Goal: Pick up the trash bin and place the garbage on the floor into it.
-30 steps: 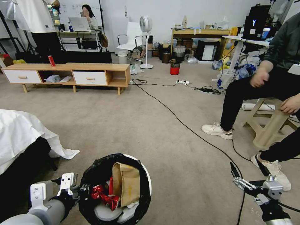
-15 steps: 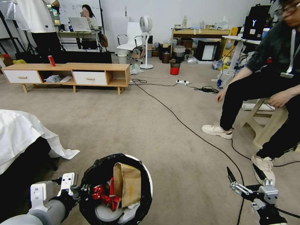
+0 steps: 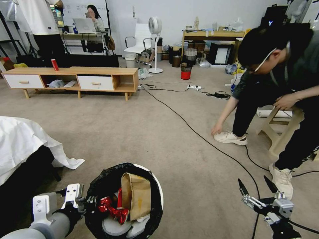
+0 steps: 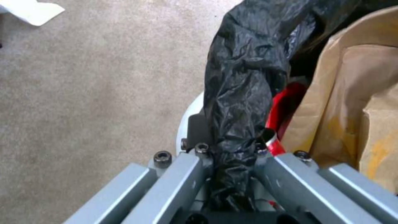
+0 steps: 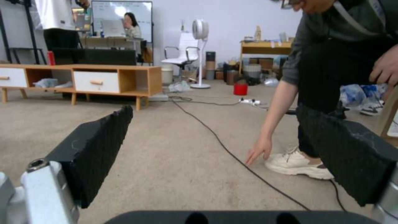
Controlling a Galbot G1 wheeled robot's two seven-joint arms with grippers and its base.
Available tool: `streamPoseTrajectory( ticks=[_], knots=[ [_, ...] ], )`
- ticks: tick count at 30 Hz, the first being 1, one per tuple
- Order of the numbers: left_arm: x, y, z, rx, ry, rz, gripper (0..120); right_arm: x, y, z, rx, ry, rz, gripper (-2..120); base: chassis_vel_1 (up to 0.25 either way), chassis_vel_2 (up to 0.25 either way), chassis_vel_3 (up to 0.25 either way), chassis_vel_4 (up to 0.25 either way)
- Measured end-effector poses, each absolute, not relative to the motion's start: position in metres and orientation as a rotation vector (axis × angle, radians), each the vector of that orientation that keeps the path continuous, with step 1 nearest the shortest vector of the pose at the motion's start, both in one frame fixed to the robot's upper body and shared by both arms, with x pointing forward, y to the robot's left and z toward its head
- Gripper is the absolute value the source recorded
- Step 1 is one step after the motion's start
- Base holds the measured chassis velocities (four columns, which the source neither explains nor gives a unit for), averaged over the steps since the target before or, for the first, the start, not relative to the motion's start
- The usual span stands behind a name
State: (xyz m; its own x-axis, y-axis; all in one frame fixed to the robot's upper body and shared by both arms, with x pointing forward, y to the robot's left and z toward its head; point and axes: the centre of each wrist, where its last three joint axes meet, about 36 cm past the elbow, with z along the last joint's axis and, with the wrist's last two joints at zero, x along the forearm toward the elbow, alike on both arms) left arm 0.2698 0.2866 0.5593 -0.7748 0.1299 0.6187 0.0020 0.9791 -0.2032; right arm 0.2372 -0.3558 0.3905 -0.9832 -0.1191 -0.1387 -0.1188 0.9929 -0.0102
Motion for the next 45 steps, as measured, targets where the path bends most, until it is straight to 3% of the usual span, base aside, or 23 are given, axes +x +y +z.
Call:
streamPoseTrajectory(
  ticks=[45],
  knots=[
    [0.2710, 0.2852, 0.5628, -0.108, -2.455, 0.239, 1, 0.2365, -0.3557, 0.3908, -0.216, 2.996, -0.002, 100, 0.000, 0.000, 0.000, 0.000]
  ],
)
